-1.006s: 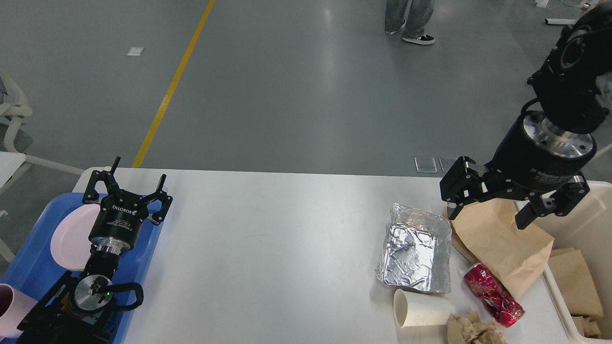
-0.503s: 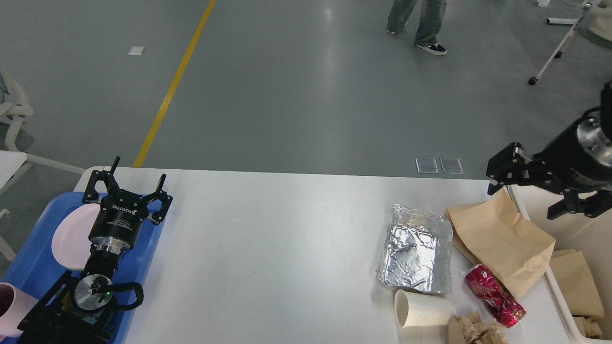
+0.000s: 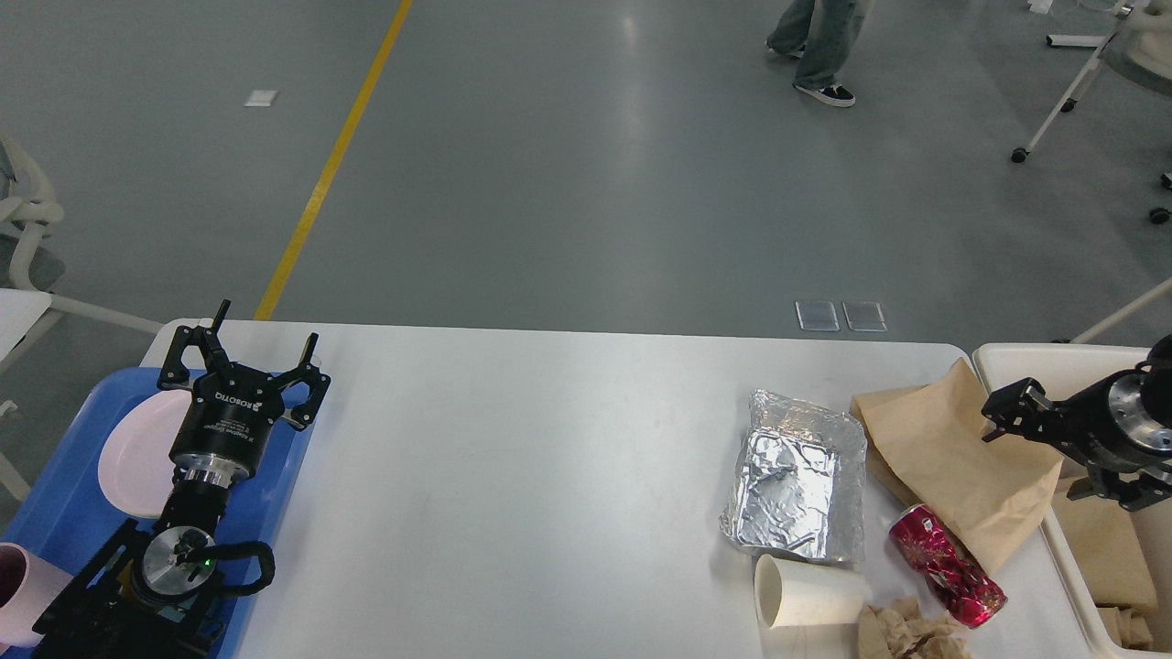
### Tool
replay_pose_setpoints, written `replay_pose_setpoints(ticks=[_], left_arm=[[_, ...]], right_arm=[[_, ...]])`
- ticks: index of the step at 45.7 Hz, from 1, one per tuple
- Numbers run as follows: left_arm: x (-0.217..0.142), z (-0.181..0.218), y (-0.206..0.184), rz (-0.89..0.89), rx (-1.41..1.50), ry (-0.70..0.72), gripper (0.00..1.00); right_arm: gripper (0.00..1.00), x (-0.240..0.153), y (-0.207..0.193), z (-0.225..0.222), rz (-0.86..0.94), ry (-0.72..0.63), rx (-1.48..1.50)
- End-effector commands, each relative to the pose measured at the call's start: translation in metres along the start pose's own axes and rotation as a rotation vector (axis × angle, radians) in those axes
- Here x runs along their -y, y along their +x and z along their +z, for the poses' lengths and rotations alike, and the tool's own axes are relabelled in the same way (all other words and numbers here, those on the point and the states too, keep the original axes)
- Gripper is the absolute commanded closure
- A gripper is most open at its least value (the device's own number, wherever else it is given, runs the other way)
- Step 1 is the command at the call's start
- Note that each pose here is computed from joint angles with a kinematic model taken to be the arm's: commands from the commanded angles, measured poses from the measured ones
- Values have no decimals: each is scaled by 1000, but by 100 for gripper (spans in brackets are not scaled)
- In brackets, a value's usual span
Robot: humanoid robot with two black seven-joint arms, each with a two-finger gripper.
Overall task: Tidy desktop
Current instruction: 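Lower the right gripper toward the brown paper bag, then grasp the brown paper bag with the right gripper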
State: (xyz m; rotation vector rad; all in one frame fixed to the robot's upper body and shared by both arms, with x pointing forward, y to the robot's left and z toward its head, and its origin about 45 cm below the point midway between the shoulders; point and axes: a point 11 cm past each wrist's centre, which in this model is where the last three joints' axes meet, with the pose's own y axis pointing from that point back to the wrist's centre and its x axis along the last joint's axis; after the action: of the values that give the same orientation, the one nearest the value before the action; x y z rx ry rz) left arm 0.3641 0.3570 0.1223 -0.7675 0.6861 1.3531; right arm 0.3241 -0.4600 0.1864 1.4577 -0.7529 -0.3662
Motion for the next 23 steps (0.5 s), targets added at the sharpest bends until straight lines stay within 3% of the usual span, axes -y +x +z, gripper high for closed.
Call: replay_pose_setpoints(ticks=[1,23], left_arm=[[1,0,-1,-2,0,0,4],[1,0,0,-1,0,0,4]], right_arm=[[0,27,3,12,74,-19,11],[0,114,-20,13,147,6,14]])
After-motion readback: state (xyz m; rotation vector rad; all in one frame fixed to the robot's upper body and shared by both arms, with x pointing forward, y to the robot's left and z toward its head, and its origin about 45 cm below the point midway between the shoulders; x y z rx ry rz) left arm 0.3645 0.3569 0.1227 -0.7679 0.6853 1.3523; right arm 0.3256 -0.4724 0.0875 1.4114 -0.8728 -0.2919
